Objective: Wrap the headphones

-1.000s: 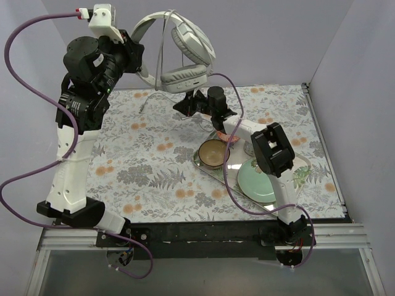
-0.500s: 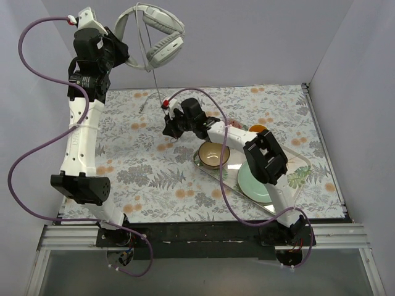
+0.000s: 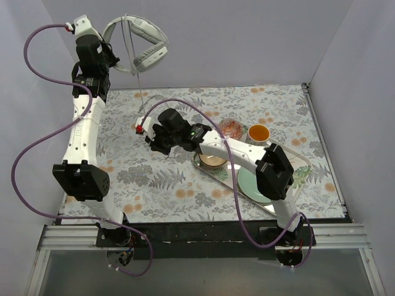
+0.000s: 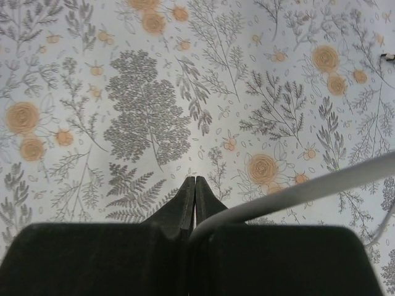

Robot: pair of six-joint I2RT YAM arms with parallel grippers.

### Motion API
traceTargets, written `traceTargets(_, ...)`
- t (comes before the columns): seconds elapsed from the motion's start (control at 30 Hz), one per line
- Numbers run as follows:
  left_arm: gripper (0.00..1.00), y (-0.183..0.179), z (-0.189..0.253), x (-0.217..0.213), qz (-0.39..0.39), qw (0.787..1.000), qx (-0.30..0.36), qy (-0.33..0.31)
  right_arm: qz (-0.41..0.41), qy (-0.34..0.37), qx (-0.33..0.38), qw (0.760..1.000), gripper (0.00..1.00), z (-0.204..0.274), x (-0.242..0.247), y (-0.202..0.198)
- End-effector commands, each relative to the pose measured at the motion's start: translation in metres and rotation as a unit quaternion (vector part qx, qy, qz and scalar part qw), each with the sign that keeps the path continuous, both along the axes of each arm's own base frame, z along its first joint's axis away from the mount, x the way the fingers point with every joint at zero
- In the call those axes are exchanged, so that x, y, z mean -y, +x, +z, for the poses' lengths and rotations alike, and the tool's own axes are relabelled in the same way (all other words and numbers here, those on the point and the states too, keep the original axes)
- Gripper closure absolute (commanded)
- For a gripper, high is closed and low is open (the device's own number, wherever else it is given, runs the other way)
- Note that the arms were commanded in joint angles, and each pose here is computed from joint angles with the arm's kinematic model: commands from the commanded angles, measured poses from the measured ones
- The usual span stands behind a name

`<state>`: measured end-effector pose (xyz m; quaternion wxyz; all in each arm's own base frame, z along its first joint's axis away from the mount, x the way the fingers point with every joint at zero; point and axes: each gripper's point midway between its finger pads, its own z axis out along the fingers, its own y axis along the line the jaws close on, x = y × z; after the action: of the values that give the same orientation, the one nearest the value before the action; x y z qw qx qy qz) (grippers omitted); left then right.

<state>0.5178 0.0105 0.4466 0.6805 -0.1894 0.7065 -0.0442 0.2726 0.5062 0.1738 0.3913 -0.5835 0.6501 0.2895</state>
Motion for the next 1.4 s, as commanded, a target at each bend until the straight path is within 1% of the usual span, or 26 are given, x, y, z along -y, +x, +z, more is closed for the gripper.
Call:
traceTargets(0.0, 1.0, 0.01, 0.027, -0.019, 0.043, 0.996, 0.076, 0.025, 0.043, -0.042, 0.014, 0.998, 0.99, 0.029, 0.011, -0.039)
traceTargets(0.17, 1.0, 0.02, -0.014, -0.023, 0.05, 0.997, 0.038, 0.046, 0.062, -0.047, 0.006, 0.997, 0.99, 0.068, 0.019, -0.057)
traceTargets(0.2, 1.0, 0.022, -0.018, -0.025, 0.051, 0.996, 0.034, 0.06, 0.062, -0.05, 0.005, 0.997, 0.99, 0.072, 0.022, -0.058)
traceTargets(0.23, 1.0, 0.024, -0.025, -0.027, 0.055, 0.996, 0.027, 0.072, 0.061, -0.038, 0.015, 0.997, 0.99, 0.09, 0.022, -0.057)
traceTargets(0.27, 1.0, 0.026, -0.039, -0.028, 0.053, 0.994, 0.012, 0.091, 0.053, -0.049, 0.019, 0.997, 0.99, 0.094, 0.029, -0.056)
traceTargets(0.33, 1.0, 0.025, -0.046, -0.028, 0.048, 0.987, 0.007, 0.151, 0.033, -0.042, 0.046, 0.998, 0.99, 0.117, 0.038, -0.049)
traceTargets(0.37, 1.0, 0.025, -0.052, -0.024, 0.032, 0.985, 0.001, 0.169, 0.004, -0.05, 0.07, 0.996, 0.99, 0.125, 0.046, -0.037)
traceTargets(0.4, 1.0, 0.024, -0.076, -0.022, 0.021, 0.982, -0.021, 0.185, -0.016, -0.052, 0.086, 0.995, 0.99, 0.132, 0.055, -0.026)
traceTargets(0.43, 1.0, 0.022, -0.076, -0.02, 0.012, 0.977, -0.019, 0.213, -0.036, -0.048, 0.099, 0.993, 0.99, 0.143, 0.064, -0.017)
traceTargets(0.47, 1.0, 0.015, -0.078, -0.013, -0.013, 0.974, -0.017, 0.224, -0.067, -0.05, 0.115, 0.99, 0.99, 0.152, 0.075, -0.004)
traceTargets(0.53, 1.0, 0.006, -0.103, -0.002, -0.052, 0.963, -0.037, 0.261, -0.108, -0.046, 0.125, 0.985, 0.99, 0.165, 0.095, 0.022)
traceTargets(0.57, 1.0, 0.001, -0.108, 0.005, -0.069, 0.958, -0.04, 0.274, -0.132, -0.047, 0.133, 0.981, 0.99, 0.169, 0.104, 0.035)
traceTargets(0.6, 1.0, -0.009, -0.103, 0.014, -0.092, 0.953, -0.03, 0.286, -0.161, -0.041, 0.145, 0.975, 0.99, 0.18, 0.116, 0.051)
traceTargets(0.63, 1.0, -0.016, -0.124, 0.024, -0.115, 0.947, -0.048, 0.296, -0.181, -0.046, 0.154, 0.97, 0.99, 0.182, 0.123, 0.062)
traceTargets(0.67, 1.0, -0.023, -0.126, 0.028, -0.129, 0.936, -0.048, 0.323, -0.206, -0.051, 0.169, 0.963, 0.99, 0.187, 0.132, 0.074)
traceTargets(0.7, 1.0, -0.033, -0.125, 0.041, -0.155, 0.928, -0.042, 0.335, -0.227, -0.047, 0.18, 0.956, 0.99, 0.192, 0.139, 0.089)
traceTargets(0.73, 1.0, -0.041, -0.14, 0.048, -0.174, 0.921, -0.054, 0.346, -0.236, -0.049, 0.192, 0.951, 0.99, 0.195, 0.144, 0.098)
traceTargets(0.77, 1.0, -0.048, -0.144, 0.053, -0.19, 0.91, -0.058, 0.364, -0.244, -0.048, 0.195, 0.949, 0.99, 0.195, 0.147, 0.105)
traceTargets(0.8, 1.0, -0.061, -0.147, 0.069, -0.223, 0.899, -0.059, 0.372, -0.257, -0.046, 0.194, 0.945, 0.99, 0.196, 0.157, 0.117)
traceTargets(0.83, 1.0, -0.068, -0.15, 0.074, -0.235, 0.893, -0.062, 0.378, -0.266, -0.033, 0.193, 0.944, 0.99, 0.199, 0.157, 0.126)
traceTargets(0.87, 1.0, -0.076, -0.165, 0.078, -0.249, 0.884, -0.074, 0.39, -0.267, -0.025, 0.187, 0.945, 0.99, 0.199, 0.158, 0.132)
traceTargets(0.9, 1.0, -0.084, -0.171, 0.09, -0.267, 0.876, -0.08, 0.394, -0.281, -0.02, 0.182, 0.942, 0.99, 0.2, 0.169, 0.146)
traceTargets(1.0, 1.0, -0.104, -0.184, 0.106, -0.295, 0.867, -0.102, 0.389, -0.296, 0.008, 0.173, 0.939, 0.99, 0.205, 0.174, 0.161)
traceTargets(1.13, 1.0, -0.108, -0.192, 0.117, -0.306, 0.874, -0.131, 0.354, -0.268, 0.056, 0.166, 0.947, 0.99, 0.219, 0.16, 0.151)
traceTargets(1.3, 1.0, -0.113, -0.202, 0.127, -0.326, 0.873, -0.144, 0.334, -0.31, 0.091, 0.178, 0.929, 0.99, 0.237, 0.167, 0.159)
traceTargets(1.37, 1.0, -0.114, -0.202, 0.131, -0.33, 0.875, -0.145, 0.325, -0.314, 0.097, 0.181, 0.927, 0.99, 0.24, 0.166, 0.16)
